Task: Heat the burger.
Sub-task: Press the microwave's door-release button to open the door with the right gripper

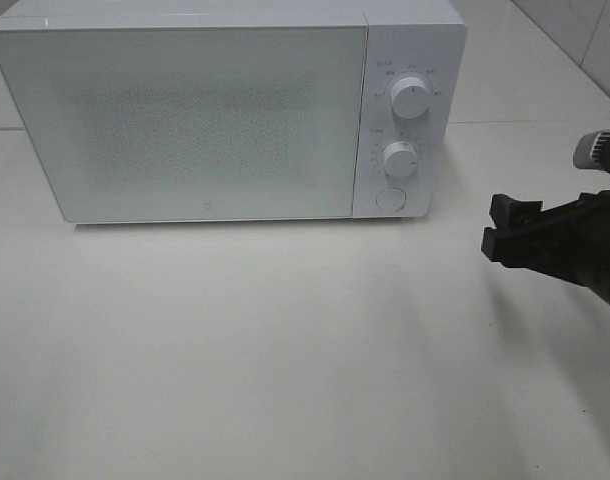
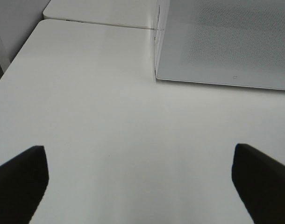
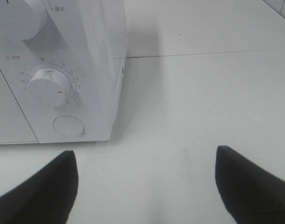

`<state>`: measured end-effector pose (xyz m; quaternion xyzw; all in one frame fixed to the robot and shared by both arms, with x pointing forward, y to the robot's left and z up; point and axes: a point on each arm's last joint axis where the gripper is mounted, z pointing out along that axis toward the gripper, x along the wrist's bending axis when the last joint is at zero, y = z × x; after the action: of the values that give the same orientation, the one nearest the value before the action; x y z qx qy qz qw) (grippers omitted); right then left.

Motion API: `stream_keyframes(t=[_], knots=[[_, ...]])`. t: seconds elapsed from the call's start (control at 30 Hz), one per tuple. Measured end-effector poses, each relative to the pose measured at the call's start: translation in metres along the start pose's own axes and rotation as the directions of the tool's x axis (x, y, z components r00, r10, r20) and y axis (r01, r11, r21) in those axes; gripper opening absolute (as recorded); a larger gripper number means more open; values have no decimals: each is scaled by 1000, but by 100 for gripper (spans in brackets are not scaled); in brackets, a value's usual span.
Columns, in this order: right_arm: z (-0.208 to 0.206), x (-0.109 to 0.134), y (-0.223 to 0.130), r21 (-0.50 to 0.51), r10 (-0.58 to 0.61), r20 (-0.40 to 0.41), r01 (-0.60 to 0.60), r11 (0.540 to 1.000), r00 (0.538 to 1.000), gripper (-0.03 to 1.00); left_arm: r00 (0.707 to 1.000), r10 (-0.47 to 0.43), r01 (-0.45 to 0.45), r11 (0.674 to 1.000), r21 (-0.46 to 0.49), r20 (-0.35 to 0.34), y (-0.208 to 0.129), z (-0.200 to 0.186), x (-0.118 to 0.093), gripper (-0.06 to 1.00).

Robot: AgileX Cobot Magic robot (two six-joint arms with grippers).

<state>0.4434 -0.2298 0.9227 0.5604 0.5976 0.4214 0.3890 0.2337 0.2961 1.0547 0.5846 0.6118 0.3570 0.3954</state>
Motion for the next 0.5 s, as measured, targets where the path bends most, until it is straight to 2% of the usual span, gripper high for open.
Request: stream_keyframes(t=[0.23,0.4,0.43,0.5], knots=[[-3,18,-6,-3,2,14,-2,1000,1000,76,1000,0,0,1000,0,0,0,0,0,99],[1,42,-2,-17,-34,-13,34,999,999,76,1000,0,0,1000,0,0,0,0,0,99],[3,53,1,-28,-54,-35,53,998,998,76,1000,0,0,1000,0,0,0,0,0,99],[4,57,2,-31,-62,-40,61,998,997,76,1000,0,0,1000,0,0,0,0,0,99]])
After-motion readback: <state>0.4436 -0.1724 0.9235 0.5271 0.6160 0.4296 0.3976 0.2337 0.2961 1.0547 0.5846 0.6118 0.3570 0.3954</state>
